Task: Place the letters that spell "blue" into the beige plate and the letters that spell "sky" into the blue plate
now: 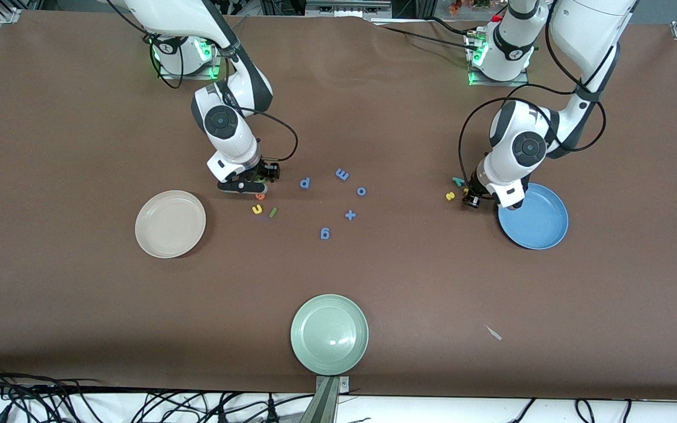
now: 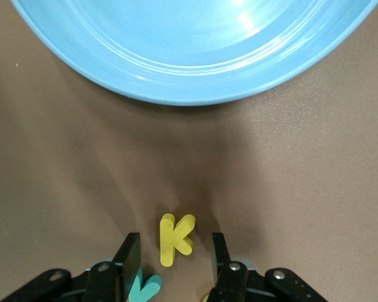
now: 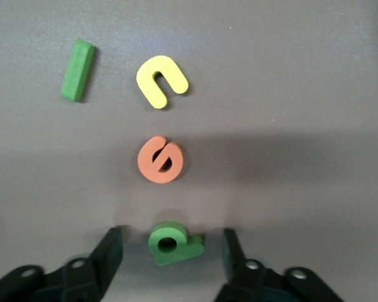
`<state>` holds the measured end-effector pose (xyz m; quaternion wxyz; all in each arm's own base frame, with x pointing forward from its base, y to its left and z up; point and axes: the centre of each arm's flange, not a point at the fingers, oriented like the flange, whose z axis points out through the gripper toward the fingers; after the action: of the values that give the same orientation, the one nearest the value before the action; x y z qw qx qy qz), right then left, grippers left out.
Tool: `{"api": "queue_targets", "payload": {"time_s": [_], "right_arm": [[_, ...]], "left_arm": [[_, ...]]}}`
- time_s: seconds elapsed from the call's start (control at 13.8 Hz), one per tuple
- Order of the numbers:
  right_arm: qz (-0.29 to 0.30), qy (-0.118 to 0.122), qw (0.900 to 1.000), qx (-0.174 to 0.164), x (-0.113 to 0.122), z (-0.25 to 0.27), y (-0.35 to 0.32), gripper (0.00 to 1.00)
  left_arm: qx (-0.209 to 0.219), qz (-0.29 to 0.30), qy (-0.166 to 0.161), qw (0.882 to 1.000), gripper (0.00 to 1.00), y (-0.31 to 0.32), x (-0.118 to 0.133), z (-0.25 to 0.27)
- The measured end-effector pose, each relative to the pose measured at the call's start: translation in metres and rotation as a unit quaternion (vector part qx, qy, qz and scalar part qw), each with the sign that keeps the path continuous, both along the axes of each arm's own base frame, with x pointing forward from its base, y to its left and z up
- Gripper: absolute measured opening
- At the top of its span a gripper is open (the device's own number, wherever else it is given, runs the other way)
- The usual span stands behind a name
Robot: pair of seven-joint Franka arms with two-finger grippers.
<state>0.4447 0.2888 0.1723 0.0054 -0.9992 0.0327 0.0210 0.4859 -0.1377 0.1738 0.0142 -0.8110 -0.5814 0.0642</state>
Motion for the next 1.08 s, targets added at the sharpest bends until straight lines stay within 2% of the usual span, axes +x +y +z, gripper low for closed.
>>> {"api": "queue_targets", "payload": {"time_s": [0.07,0.14,0.29,0.43,0.65,0.8,0.87,0.94,1.08], "right_arm": [[0.000,-0.001,1.000,0.000,-0.001,-0.001,-0.001,0.69],[0.000,-0.003,1.000,0.001,-0.001,-0.001,-0.001,0.63],[0.000,-0.006,1.000,0.003,0.000,0.002,-0.001,0.42],[0.000,-0.007,1.000,0.004,0.000,0.004,0.000,0.38],[0.000,-0.007,1.000,0.004,0.001,0.004,-0.001,0.38],[0.009,-0.003,1.000,-0.001,0.010,0.012,-0.008,0.38],[0.018,0.002,1.000,-0.005,0.021,0.022,-0.017,0.38],[0.027,0.004,1.000,-0.008,0.033,0.035,-0.027,0.38],[0.046,-0.001,0.999,-0.008,0.056,0.059,-0.049,0.38]], "left_arm": [[0.000,0.002,0.000,1.000,0.54,0.000,0.000,0.000],[0.001,0.005,0.001,1.000,0.54,0.000,0.000,0.000],[0.001,0.007,0.001,1.000,0.54,0.001,0.000,-0.001],[0.001,0.008,0.001,1.000,0.54,0.001,0.000,-0.002],[-0.001,0.010,-0.004,1.000,0.52,0.001,0.001,-0.003],[-0.001,0.011,-0.006,1.000,0.49,0.001,0.001,-0.003],[-0.002,0.013,-0.009,1.000,0.43,0.001,0.002,-0.002],[-0.002,0.014,-0.012,1.000,0.31,0.000,0.003,-0.002],[-0.002,0.015,-0.013,1.000,0.28,0.000,0.003,-0.002]]}}
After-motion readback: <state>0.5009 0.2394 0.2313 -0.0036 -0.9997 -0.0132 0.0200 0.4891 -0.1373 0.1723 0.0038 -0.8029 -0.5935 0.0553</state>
